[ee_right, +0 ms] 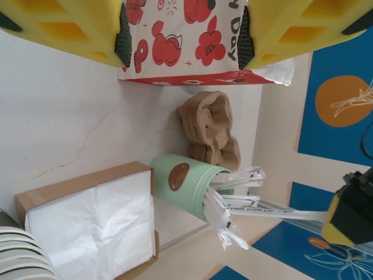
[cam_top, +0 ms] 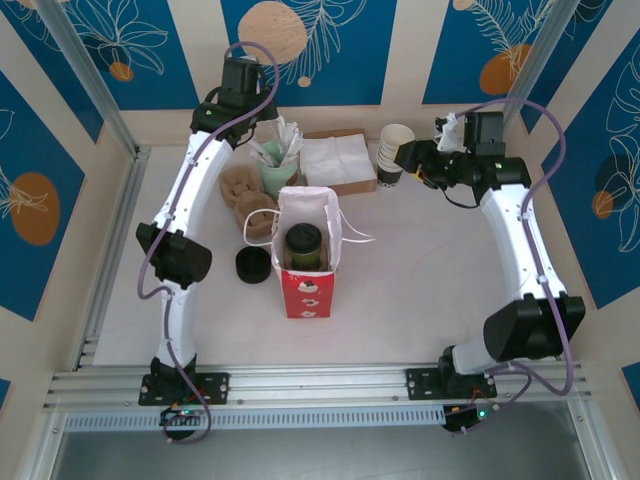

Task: Pack the takeout coffee

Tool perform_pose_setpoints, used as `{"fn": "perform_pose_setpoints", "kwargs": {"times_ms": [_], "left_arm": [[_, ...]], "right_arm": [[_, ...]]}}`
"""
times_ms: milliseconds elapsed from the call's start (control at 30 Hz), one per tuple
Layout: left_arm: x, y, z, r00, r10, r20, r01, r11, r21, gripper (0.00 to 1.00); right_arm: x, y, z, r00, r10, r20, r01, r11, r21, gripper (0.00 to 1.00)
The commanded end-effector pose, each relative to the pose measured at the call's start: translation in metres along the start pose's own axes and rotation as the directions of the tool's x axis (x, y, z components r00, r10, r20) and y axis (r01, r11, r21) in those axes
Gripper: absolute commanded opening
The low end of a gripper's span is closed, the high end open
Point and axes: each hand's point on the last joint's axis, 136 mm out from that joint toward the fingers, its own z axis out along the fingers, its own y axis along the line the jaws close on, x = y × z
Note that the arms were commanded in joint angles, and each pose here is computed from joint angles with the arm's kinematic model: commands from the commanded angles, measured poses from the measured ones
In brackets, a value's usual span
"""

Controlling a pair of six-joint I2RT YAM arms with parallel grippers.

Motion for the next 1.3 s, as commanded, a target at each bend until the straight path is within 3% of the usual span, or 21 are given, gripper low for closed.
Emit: {"fn": "perform_pose_setpoints", "kwargs": {"times_ms": [0, 167, 467, 800, 1267], "left_arm": [[-0.005, -0.008, -0.006, 0.999, 0.034, 0.027, -0.034, 0.999, 0.014, 0.08], [-0.008, -0.012, -0.011, 0.999, 0.032, 0.035, -0.034, 0.999, 0.041, 0.08], [-0.03, -0.016, -0.037, 0.995, 0.041, 0.088, -0.047, 0.997, 0.065, 0.08], [-0.078, -0.021, -0.122, 0.977, 0.045, 0.208, -0.071, 0.991, 0.117, 0.08], [-0.068, -0.017, -0.241, 0.973, 0.056, 0.226, -0.11, 0.966, 0.235, 0.08]], "right_arm": [[0.005, 0.01, -0.014, 0.999, -0.013, 0.048, 0.015, 0.999, -0.043, 0.53], [0.023, 0.006, -0.024, 0.994, -0.069, 0.081, 0.072, 0.997, -0.042, 0.53], [0.056, -0.009, -0.027, 0.999, -0.008, 0.031, 0.009, 1.0, -0.026, 0.53], [0.067, -0.005, -0.038, 0.998, -0.025, 0.052, 0.027, 0.999, -0.028, 0.53], [0.072, 0.002, -0.046, 0.997, -0.039, 0.062, 0.042, 0.998, -0.047, 0.53]]}}
